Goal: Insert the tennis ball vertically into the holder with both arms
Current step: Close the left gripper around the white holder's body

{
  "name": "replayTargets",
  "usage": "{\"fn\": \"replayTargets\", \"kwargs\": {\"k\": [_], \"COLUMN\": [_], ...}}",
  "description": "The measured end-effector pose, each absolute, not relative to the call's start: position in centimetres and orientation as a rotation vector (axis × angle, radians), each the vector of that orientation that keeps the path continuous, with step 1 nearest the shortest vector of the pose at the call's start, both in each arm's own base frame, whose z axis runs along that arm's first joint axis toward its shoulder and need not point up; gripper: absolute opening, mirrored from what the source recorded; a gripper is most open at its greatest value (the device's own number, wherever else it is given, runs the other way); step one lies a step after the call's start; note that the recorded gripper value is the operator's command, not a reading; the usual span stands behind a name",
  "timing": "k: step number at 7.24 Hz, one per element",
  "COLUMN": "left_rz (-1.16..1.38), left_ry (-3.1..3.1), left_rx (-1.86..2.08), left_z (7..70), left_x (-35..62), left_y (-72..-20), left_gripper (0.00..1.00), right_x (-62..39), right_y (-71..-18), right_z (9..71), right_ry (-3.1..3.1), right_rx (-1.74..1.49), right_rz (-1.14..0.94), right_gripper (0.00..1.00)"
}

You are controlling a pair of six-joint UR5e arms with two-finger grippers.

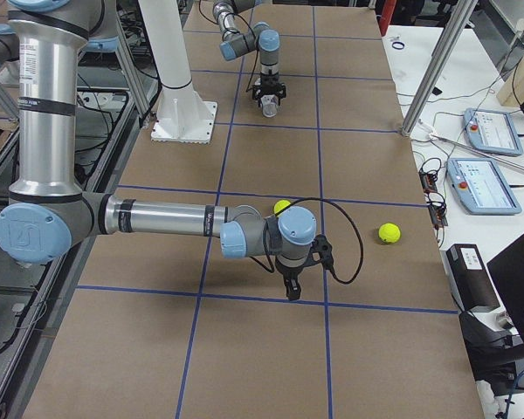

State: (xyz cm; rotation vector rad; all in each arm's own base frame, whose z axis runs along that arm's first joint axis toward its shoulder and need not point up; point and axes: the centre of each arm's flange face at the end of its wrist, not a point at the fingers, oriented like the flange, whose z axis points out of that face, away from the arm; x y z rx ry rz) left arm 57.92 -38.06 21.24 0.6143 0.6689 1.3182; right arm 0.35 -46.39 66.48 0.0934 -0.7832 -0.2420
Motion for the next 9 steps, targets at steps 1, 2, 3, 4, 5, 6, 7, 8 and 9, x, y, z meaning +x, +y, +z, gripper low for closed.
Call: {"fn": "replayTargets", "kwargs": {"k": [1, 2, 3, 4, 5, 6, 7, 8, 9], "left_rz": [1.318, 1.314, 1.307, 1.299, 1.288, 1.266, 1.239, 1.213, 1.188], "left_ry": [0.673, 0.68, 0.684, 0.685, 0.686, 0.69, 0.692, 0.691, 0.692], "left_rx": [0.61, 0.604, 0.6, 0.592, 0.584, 0.573, 0.563, 0.556, 0.548], "left_z": [21.2, 21.01, 20.9, 21.04, 21.23, 21.32, 21.34, 21.37, 21.39], "left_x": [58.22, 58.58, 58.77, 58.89, 58.98, 59.04, 59.06, 59.11, 59.19], "left_y": [-37.73, -37.33, -37.17, -37.17, -37.18, -37.2, -37.25, -37.31, -37.35], "left_gripper": [1.0, 1.0, 1.0, 1.0, 1.0, 1.0, 1.0, 1.0, 1.0], "right_x": [0.35, 0.35, 0.36, 0.35, 0.36, 0.36, 0.36, 0.33, 0.3], "right_y": [-46.36, -46.35, -46.34, -46.34, -46.33, -46.32, -46.31, -46.31, -46.31], "right_z": [66.66, 66.79, 66.82, 66.84, 66.87, 66.93, 66.98, 66.99, 67.0], "right_ry": [-0.783, -0.783, -0.783, -0.783, -0.783, -0.783, -0.783, -0.784, -0.784], "right_rx": [0.091, 0.089, 0.088, 0.088, 0.087, 0.086, 0.085, 0.085, 0.084], "right_rz": [-0.241, -0.24, -0.24, -0.24, -0.24, -0.239, -0.239, -0.239, -0.239], "right_gripper": [0.99, 0.99, 0.99, 0.99, 0.99, 0.99, 0.99, 0.99, 0.99]}}
